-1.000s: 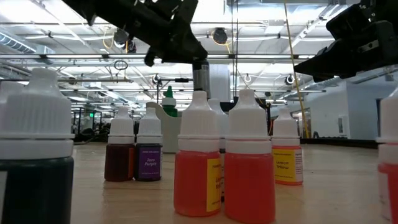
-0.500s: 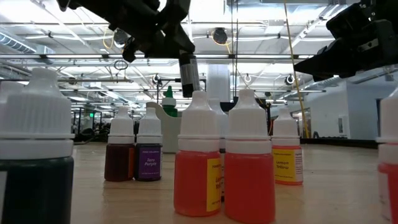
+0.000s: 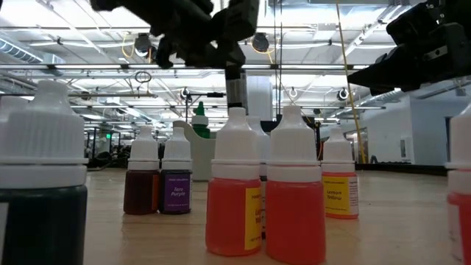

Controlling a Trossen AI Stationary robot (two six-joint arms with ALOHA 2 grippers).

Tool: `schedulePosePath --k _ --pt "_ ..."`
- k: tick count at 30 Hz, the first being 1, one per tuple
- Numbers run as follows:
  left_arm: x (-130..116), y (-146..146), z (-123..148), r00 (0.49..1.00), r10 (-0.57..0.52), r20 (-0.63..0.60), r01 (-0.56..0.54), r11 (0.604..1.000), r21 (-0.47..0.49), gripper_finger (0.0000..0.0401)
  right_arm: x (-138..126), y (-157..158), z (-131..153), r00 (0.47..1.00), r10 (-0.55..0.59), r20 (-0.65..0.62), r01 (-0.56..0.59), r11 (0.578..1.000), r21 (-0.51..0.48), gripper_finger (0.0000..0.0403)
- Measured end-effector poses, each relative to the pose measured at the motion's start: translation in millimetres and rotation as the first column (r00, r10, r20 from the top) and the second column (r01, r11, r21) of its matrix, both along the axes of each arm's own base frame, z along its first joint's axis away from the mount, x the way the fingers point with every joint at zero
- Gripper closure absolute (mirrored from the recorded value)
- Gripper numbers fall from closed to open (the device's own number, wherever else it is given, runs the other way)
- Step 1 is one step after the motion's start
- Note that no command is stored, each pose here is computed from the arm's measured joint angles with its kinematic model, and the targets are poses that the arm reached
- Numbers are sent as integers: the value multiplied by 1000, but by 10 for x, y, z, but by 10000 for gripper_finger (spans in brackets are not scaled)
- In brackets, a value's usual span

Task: Pick & Place food coloring
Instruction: Put the large black food coloring bottle into the gray bin

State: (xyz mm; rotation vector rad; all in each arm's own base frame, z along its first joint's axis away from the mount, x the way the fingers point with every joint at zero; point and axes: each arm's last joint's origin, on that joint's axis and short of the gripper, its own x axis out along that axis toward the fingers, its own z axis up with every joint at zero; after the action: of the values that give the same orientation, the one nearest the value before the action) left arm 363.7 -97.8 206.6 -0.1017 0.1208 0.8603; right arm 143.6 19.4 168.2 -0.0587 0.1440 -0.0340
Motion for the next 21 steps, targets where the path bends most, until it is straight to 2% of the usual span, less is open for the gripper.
schedulePosePath --k 7,21 --pt "171 -240 -23 991 78 -105 -70 995 74 281 -2 0 -10 1000 0 -9 0 1000 1 403" --pt "74 -161 -219 989 131 -73 -136 989 -59 281 -2 0 -9 1000 0 -8 0 1000 3 403"
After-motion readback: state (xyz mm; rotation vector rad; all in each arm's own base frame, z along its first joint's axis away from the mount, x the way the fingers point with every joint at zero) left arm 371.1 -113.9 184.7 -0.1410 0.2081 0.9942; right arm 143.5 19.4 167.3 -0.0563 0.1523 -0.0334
